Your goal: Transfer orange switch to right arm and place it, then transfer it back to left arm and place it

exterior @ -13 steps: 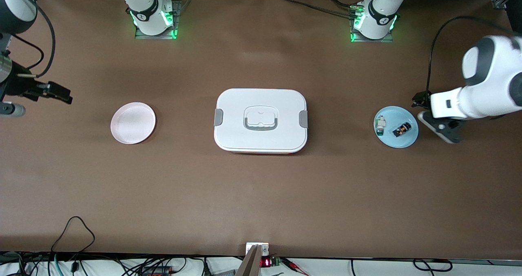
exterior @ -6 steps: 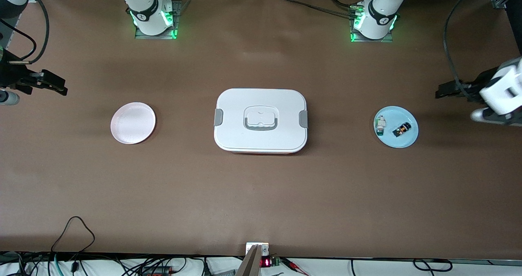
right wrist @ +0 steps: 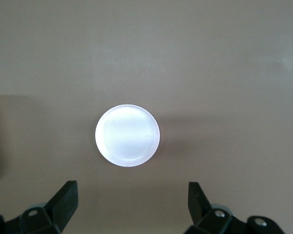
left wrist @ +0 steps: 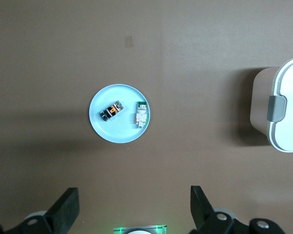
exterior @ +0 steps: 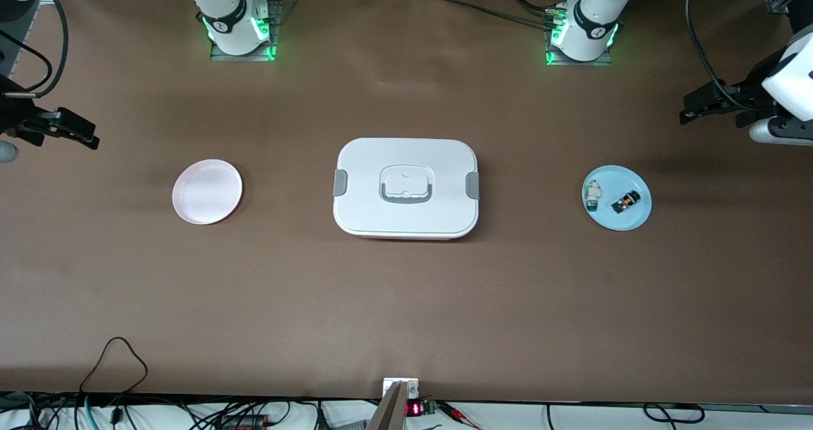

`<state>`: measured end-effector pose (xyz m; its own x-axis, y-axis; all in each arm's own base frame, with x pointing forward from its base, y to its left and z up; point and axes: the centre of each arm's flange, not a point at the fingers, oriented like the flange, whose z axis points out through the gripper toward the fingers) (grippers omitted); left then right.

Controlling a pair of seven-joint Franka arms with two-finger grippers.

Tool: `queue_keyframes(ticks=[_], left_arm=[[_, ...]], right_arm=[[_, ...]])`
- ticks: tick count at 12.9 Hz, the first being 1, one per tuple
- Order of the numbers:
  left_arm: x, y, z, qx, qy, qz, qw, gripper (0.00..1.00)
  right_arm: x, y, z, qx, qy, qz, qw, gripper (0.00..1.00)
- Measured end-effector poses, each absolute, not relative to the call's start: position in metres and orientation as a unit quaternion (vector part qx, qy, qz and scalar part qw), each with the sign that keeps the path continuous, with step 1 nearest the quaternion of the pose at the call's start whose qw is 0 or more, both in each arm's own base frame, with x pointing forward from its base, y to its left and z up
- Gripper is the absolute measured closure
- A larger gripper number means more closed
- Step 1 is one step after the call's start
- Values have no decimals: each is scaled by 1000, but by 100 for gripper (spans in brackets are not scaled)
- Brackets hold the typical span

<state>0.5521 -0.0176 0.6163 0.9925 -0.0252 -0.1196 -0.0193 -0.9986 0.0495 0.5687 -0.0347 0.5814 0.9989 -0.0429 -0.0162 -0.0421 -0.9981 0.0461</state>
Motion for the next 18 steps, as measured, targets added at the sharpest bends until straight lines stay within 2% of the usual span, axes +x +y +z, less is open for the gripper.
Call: queue_keyframes(ticks=[6, 13, 16, 18], left_arm=[[551, -58, 617, 998, -18, -59, 20, 0], [552, -42, 620, 998, -13, -56, 17, 0], [551, -20, 621, 997, -51, -55, 19, 0], [549, -10, 623, 996, -72, -49, -6, 0]], right_arm=[[566, -33, 583, 999, -21, -21, 22, 0], [563, -32, 583, 999, -20, -31, 22, 0], [563, -31, 583, 999, -19, -31, 22, 0], [563, -31, 583, 999, -19, -31, 22, 0]])
